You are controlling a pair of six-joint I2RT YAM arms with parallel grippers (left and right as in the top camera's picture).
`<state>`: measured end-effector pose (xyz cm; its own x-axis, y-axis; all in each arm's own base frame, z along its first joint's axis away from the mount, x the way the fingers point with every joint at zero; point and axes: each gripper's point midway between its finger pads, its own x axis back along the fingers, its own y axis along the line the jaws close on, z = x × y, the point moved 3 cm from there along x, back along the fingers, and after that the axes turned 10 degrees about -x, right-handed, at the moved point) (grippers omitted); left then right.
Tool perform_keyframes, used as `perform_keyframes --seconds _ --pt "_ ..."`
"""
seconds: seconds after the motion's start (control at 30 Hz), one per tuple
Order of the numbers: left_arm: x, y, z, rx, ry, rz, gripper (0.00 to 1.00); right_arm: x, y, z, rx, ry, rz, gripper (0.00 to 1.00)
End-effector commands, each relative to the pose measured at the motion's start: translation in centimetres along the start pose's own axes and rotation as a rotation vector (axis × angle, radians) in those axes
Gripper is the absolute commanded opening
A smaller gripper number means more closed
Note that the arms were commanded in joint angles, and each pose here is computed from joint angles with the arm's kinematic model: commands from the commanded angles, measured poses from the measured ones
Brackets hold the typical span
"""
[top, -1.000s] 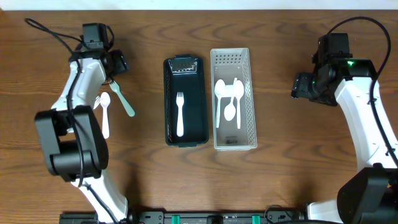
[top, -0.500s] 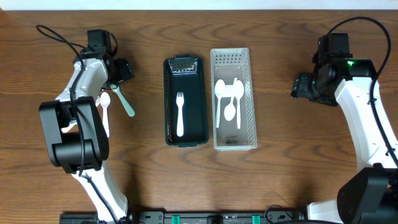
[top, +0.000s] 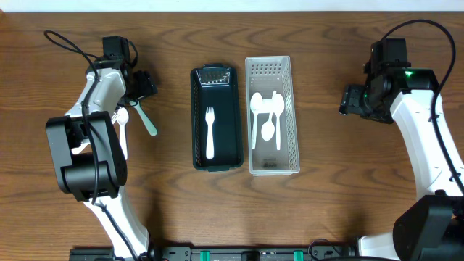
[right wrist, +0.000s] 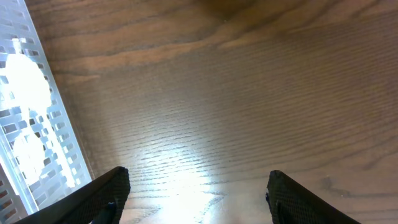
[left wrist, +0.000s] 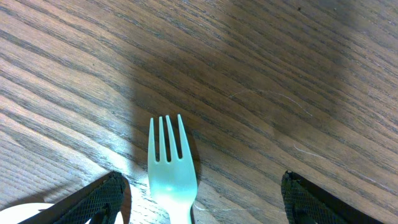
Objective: Pack container
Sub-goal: 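Move the left gripper back to the remaining forks and grasp one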
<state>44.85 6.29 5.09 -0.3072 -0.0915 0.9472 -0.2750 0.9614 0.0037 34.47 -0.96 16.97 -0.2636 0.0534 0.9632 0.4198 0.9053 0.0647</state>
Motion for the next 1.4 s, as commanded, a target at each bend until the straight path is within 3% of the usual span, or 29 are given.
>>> perform_keyframes --seconds 0.0,1.17,1.23,1.37 --pt "-1.0 0.2 1.0 -0.002 0.037 0.004 0.84 -0.2 0.3 0.2 0.019 0.009 -0.003 0.75" --pt "-4.1 0.5 4.2 -0.008 0.149 -0.012 0.83 -0.2 0.3 0.4 0.019 0.015 0.000 0.74" --pt "-4.1 0.5 4.2 -0.008 0.149 -0.012 0.77 -0.2 0.3 0.4 0.019 0.015 0.000 0.74" --pt "-4.1 0.5 4.2 -0.008 0.149 -0.012 0.54 -0.2 0.3 0.4 0.020 0.016 0.001 0.74"
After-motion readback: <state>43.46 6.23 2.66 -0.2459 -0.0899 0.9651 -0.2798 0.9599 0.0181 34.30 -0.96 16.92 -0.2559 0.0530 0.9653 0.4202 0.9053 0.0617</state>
